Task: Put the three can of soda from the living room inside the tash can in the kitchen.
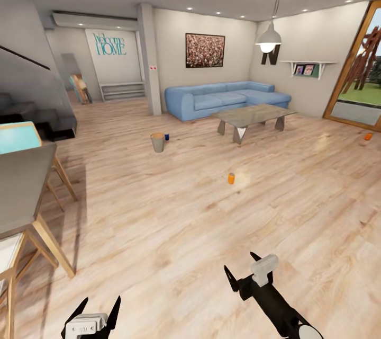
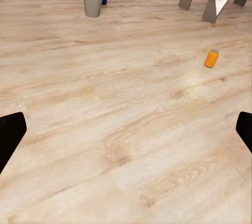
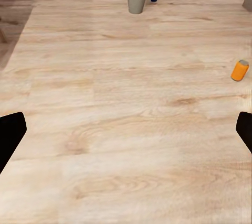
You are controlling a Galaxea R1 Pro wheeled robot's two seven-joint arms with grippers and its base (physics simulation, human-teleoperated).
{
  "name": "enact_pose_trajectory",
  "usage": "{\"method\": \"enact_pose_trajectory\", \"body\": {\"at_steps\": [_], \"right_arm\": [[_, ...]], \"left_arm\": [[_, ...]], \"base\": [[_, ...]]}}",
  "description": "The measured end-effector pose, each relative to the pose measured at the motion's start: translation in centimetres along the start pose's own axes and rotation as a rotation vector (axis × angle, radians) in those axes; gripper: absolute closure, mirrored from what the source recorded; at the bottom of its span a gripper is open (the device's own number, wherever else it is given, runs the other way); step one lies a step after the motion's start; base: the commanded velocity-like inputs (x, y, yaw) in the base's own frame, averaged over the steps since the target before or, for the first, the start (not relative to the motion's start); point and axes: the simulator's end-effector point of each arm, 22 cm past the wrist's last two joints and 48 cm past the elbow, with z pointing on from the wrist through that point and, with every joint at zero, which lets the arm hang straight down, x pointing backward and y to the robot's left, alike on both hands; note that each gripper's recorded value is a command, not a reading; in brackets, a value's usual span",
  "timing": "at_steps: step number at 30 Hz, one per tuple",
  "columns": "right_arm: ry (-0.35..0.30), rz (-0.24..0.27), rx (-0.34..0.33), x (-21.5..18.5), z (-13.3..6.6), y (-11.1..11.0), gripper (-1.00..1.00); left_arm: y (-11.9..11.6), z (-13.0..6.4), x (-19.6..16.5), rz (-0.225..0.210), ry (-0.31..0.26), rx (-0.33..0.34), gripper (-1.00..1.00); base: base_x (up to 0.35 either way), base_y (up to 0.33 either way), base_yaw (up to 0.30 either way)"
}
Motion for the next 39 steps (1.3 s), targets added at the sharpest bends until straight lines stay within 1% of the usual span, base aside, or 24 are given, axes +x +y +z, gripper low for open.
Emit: {"method": "enact_pose_trajectory", "body": {"at_steps": [10, 22, 31, 36, 39], "right_arm": [[-0.004, 0.004, -0.003, -0.1, 0.1, 0.2, -1.00], [0.003, 0.004, -0.010, 0.2, 0.1, 0.3, -1.00], [0.008, 0.008, -0.013, 0.5, 0.1, 0.5, -1.00], [-0.007, 0.005, -0.015, 0.3, 0.2, 0.7, -1.00], [-0.013, 0.001, -0.026, 0.3, 0.3, 1.2, -1.00]], "left_arm": [[0.2, -0.2, 1.1, -0.001, 0.025, -0.004, -1.00], [0.3, -0.2, 1.2, -0.006, 0.027, -0.007, -1.00], [0.3, -0.2, 1.2, -0.007, 0.027, -0.007, -1.00], [0.3, -0.2, 1.2, -0.006, 0.026, -0.007, -1.00], [0.3, -0.2, 1.2, -0.005, 0.025, -0.006, -1.00]], "base": [[0.327, -0.001, 0.010], [0.328, 0.014, 0.000], [0.311, 0.122, 0.000], [0.299, 0.161, 0.000], [0.298, 0.164, 0.000]]}}
